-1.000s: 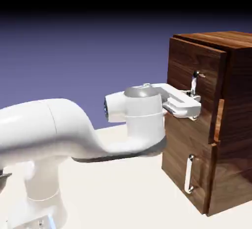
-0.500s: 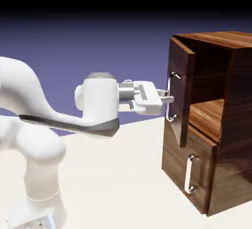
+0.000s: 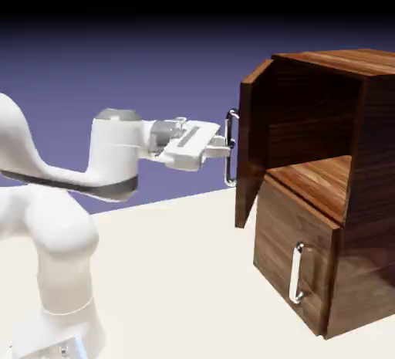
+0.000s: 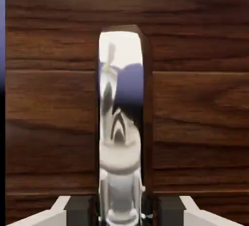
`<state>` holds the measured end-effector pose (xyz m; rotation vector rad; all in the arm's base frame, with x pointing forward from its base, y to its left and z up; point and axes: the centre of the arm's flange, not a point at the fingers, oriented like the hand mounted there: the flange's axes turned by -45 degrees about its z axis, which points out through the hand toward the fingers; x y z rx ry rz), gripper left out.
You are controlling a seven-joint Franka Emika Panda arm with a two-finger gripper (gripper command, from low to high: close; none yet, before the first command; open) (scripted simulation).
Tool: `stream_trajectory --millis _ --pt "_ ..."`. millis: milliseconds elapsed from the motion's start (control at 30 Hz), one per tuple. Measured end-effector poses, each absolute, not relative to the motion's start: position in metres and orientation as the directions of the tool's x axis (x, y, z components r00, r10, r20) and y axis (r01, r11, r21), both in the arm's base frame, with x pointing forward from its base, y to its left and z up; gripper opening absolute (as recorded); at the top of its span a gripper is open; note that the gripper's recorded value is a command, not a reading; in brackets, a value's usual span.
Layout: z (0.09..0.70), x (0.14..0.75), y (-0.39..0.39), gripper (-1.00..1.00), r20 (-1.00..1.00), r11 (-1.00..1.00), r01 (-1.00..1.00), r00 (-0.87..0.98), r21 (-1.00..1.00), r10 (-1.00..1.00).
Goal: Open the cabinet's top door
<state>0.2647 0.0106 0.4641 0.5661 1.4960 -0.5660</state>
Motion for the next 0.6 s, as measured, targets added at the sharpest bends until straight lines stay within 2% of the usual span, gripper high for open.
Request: stream_trajectory --millis 300,600 --pt "0.464 0.254 0.063 -1.0 -1.0 0.606 0.795 0.0 0.0 0.0" --pt "0.464 0.256 0.135 -1.0 -1.0 0.38 0.925 0.0 0.0 0.0"
